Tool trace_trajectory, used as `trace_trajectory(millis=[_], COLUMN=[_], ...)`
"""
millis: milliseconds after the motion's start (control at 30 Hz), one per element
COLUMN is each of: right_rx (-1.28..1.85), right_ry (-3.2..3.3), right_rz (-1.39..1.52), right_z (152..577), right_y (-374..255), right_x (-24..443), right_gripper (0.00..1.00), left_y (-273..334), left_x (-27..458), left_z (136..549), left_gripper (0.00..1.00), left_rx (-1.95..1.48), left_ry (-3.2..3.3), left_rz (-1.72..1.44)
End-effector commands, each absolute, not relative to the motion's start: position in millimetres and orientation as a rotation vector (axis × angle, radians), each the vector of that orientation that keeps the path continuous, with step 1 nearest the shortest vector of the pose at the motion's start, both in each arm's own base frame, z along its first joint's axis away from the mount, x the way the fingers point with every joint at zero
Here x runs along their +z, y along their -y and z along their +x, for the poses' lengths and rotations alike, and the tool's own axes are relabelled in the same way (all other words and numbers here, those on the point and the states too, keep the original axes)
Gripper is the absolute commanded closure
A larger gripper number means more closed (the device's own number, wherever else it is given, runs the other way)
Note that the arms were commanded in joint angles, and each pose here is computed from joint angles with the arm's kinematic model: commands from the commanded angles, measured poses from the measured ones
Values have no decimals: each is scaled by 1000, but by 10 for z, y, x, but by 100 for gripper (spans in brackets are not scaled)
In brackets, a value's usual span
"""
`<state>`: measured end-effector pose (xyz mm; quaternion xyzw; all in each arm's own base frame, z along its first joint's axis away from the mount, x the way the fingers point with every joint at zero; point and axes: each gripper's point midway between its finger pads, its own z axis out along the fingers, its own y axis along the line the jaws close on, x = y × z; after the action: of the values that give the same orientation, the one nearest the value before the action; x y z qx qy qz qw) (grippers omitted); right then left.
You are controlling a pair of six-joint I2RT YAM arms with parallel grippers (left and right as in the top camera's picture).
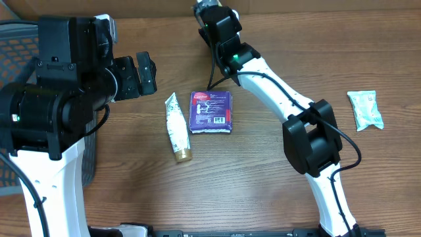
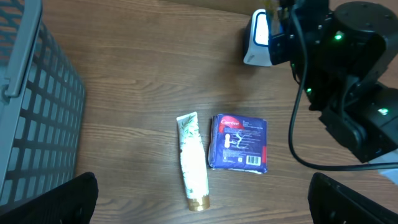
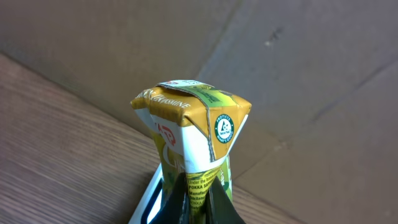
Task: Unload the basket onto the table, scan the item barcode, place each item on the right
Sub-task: 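Raise the green carton in front of the white scanner, then carry the green carton right and set it beside the teal item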
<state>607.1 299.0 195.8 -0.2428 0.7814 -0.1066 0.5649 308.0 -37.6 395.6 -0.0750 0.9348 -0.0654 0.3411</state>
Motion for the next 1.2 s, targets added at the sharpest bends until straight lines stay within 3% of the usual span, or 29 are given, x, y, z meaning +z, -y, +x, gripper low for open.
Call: trace_trajectory(millis=[0, 433, 633, 967, 1167], right_rx=[-362, -394, -347, -57, 222], right_ry=[-1772, -1780, -1809, -1922, -2103], right_rz=[-574, -579, -547, -322, -34], right_z=[6165, 6137, 5926, 5017, 4402], right_y=[-2888, -2885, -2911, -2417, -1698], right_x=[2231, 2218, 2504, 3715, 3988], right_gripper=[96, 96, 96, 96, 96], left_y=[356, 356, 356, 356, 356], left_x=[3959, 3959, 3959, 3959, 3959], left_z=[3107, 3107, 3107, 3107, 3107], left_gripper=[0, 0, 0, 0, 0], left_rx=[-154, -154, -154, -154, -154], left_ry=[-2430, -2430, -2430, -2430, -2430], left_rz=[-184, -184, -184, -184, -184])
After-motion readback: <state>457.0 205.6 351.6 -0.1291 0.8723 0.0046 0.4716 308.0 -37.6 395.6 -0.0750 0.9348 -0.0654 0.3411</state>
